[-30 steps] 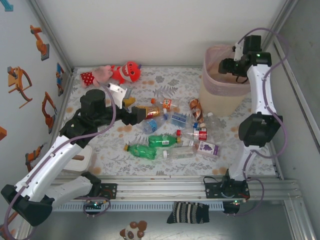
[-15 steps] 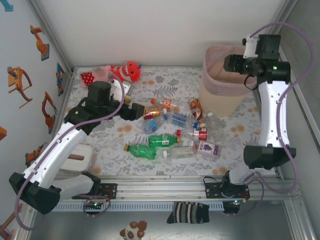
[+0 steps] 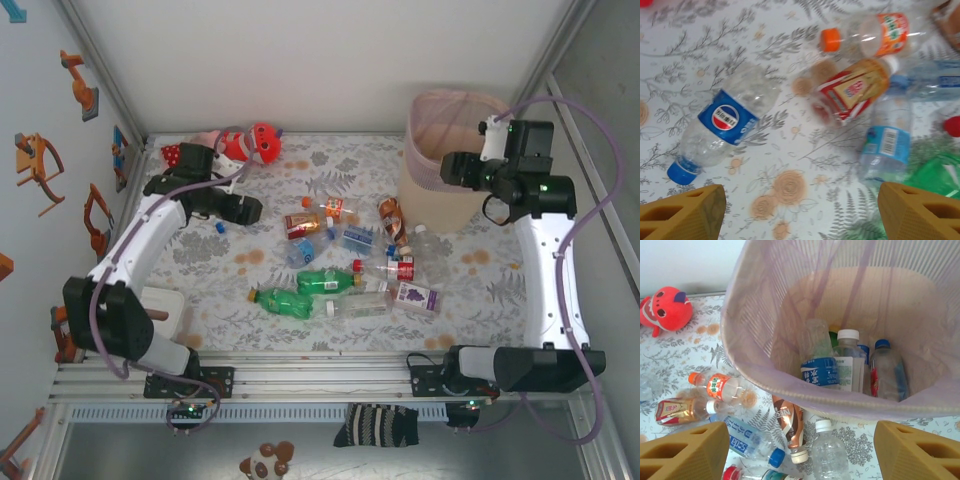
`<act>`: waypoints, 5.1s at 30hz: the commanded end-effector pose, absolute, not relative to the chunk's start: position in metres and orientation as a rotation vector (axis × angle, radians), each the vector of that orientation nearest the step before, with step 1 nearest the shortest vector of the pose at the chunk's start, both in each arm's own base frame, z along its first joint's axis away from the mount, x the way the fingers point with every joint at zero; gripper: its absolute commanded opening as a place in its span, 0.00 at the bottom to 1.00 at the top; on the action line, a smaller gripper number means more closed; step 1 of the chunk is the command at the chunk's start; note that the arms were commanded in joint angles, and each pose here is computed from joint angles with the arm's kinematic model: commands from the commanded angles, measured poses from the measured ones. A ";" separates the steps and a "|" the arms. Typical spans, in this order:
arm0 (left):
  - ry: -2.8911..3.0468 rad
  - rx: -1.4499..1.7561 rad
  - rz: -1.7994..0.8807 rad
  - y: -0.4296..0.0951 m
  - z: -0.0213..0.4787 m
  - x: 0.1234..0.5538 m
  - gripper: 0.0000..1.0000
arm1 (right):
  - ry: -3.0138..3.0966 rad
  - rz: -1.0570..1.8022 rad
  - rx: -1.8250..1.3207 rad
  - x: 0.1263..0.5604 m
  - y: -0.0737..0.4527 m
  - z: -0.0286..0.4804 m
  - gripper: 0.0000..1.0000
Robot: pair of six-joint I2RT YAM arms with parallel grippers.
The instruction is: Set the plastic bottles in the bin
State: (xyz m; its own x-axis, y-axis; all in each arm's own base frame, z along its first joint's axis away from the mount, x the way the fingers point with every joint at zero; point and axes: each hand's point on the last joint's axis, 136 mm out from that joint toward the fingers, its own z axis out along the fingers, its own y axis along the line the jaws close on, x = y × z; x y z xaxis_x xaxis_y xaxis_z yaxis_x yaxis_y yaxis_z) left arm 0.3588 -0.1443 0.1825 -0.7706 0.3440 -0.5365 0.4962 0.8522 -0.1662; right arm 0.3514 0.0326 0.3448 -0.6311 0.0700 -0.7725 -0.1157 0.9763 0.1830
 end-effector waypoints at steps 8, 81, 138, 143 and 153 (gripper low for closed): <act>2.641 0.686 -0.230 -0.126 0.114 0.434 0.86 | 2.238 0.260 -0.018 0.356 0.032 0.313 0.75; 2.659 0.565 -0.507 -0.161 0.131 0.346 0.20 | 2.079 0.598 -0.131 0.314 0.092 0.357 0.73; 1.512 1.262 -1.229 -0.290 0.343 0.173 0.16 | 1.454 1.337 -0.797 0.220 0.314 0.494 0.64; 1.525 1.240 -1.196 -0.289 0.343 0.176 0.35 | 1.492 1.249 -0.755 0.230 0.307 0.492 0.58; 1.625 1.149 -1.037 -0.270 0.337 0.187 0.59 | 1.625 0.933 -0.567 0.289 0.246 0.491 0.56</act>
